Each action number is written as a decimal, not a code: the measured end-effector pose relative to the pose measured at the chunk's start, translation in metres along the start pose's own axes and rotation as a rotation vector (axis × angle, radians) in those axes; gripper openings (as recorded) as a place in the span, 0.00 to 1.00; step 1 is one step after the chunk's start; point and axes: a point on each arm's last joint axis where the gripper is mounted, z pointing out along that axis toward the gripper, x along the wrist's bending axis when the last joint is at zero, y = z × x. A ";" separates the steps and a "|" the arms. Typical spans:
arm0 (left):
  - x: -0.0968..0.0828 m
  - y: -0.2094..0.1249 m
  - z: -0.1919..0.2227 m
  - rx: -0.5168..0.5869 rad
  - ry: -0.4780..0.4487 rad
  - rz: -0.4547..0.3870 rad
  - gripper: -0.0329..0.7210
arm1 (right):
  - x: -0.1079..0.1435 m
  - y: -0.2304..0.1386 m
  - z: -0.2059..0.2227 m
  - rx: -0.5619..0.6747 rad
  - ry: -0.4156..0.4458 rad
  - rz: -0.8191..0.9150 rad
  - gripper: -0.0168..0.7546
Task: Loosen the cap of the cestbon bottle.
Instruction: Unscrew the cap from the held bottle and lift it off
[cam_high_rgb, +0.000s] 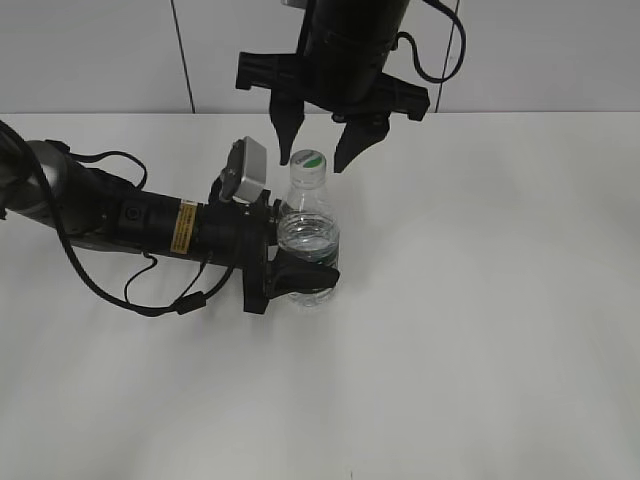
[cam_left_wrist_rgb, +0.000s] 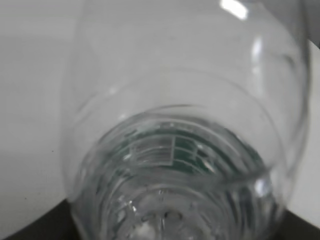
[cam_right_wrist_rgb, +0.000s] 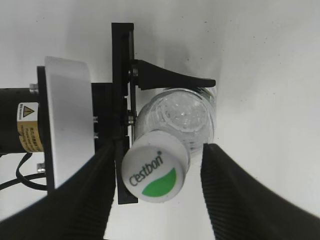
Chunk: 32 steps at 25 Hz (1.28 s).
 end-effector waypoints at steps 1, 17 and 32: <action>0.000 0.000 0.000 0.000 0.000 0.000 0.59 | 0.000 0.000 0.000 0.000 0.000 0.000 0.56; 0.000 0.000 0.000 0.000 0.000 0.000 0.59 | 0.001 0.000 0.012 0.034 0.007 0.011 0.56; 0.000 0.000 0.000 0.001 0.001 0.000 0.59 | 0.000 0.000 0.012 0.038 0.003 -0.010 0.45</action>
